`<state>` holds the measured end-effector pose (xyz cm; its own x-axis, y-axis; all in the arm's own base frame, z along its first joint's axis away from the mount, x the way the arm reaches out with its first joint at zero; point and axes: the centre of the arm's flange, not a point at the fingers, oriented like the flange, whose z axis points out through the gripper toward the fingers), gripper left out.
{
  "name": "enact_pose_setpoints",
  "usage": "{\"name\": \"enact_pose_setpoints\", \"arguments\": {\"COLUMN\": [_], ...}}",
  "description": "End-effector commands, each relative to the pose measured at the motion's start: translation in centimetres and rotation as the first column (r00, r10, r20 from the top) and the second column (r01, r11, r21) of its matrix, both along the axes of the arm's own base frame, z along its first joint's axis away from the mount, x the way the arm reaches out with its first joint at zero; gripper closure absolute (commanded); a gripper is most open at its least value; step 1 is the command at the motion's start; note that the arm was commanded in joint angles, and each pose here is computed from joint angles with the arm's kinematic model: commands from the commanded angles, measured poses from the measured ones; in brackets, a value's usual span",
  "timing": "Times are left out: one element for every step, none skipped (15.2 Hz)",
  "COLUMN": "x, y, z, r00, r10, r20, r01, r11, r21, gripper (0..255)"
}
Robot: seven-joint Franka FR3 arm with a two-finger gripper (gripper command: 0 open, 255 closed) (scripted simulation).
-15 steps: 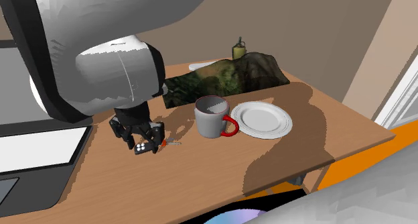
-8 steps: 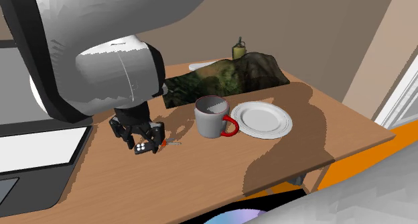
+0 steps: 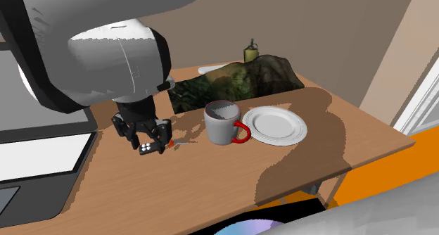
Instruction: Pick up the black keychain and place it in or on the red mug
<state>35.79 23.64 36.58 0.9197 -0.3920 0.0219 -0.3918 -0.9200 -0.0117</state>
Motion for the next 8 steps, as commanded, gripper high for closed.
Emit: {"name": "enact_pose_setpoints", "arguments": {"x": [0.0, 0.0, 0.0, 0.0, 0.0, 0.0, 0.0, 0.0], "y": [0.1, 0.1, 0.1, 0.1, 0.1, 0.1, 0.1, 0.1], "z": [1.0, 1.6, 2.1, 2.6, 3.1, 3.7, 4.2, 4.7], "r00": [1.0, 1.0, 1.0, 1.0, 1.0, 1.0, 1.0, 1.0], "r10": [0.0, 0.0, 0.0, 0.0, 0.0, 0.0, 0.0, 0.0], "r20": [0.0, 0.0, 0.0, 0.0, 0.0, 0.0, 0.0, 0.0], "r01": [0.0, 0.0, 0.0, 0.0, 0.0, 0.0, 0.0, 0.0], "r11": [1.0, 1.0, 1.0, 1.0, 1.0, 1.0, 1.0, 1.0], "r21": [0.0, 0.0, 0.0, 0.0, 0.0, 0.0, 0.0, 0.0], "gripper": [255, 255, 255, 255, 255, 255, 255, 255]}}
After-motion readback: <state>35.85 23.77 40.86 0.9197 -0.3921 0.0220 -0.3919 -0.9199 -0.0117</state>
